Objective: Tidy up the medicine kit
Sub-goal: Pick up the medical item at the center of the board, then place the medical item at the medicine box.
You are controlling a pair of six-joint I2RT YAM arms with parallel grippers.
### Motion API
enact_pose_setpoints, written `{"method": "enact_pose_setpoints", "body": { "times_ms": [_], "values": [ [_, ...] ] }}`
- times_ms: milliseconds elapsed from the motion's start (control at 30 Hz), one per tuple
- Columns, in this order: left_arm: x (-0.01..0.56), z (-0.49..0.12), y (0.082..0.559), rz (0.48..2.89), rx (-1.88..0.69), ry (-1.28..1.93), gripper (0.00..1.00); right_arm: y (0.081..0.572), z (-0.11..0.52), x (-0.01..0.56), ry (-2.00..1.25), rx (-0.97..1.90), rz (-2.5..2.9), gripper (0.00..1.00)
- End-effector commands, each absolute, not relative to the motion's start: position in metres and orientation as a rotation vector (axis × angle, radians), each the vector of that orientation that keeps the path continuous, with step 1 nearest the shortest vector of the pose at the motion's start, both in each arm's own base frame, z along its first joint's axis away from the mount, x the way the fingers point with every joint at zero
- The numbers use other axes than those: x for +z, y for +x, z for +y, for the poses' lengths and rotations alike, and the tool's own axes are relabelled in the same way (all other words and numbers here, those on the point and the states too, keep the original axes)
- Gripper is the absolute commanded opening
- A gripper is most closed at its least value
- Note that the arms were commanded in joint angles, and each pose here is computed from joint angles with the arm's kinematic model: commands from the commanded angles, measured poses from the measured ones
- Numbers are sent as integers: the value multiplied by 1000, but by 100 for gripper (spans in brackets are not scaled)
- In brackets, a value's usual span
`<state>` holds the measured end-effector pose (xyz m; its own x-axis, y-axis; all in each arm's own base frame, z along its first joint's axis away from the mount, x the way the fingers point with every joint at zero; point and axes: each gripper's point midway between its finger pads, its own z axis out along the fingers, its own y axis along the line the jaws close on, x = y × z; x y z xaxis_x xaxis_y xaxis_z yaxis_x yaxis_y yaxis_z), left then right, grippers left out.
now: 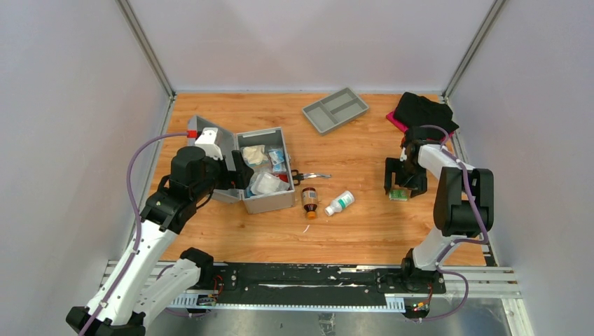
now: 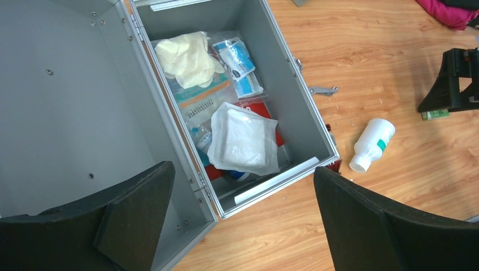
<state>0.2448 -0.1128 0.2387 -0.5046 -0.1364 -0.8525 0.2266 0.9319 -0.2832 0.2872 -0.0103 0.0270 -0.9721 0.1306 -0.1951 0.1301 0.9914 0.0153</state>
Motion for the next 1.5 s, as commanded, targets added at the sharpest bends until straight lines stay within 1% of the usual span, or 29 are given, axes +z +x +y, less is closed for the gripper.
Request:
{"method": "enact_pose_setpoints", "body": {
  "times_ms": [0,100,233,400,467,500,633,800,1167,1400,1467],
  "values": [
    [243,-115,244,2032,-459,81,100,284,-12,27,191,30,2961,86],
    [243,-115,244,2032,-462,79,100,283,-12,26,204,24,2962,80],
    [244,-116,243,2034,-465,88,100,282,-12,26,221,24,2959,68],
    [245,-116,243,2034,-466,89,100,282,-9,26,227,49,2956,63],
    [245,-115,243,2033,-459,87,100,281,-7,26,226,61,2957,63],
    [245,-114,243,2031,-456,85,100,281,-6,26,226,71,2956,64],
    [246,-114,243,2030,-452,86,100,279,-5,26,231,81,2960,76],
    [246,-114,243,2032,-452,86,100,276,-1,23,231,106,2971,77],
    [248,-112,241,2028,-443,88,100,278,5,29,208,150,2970,51],
    [250,-111,239,2026,-442,88,100,286,13,51,132,100,2947,50],
    [252,-110,239,2024,-441,87,100,290,30,61,58,108,2934,50]
  ]
}}
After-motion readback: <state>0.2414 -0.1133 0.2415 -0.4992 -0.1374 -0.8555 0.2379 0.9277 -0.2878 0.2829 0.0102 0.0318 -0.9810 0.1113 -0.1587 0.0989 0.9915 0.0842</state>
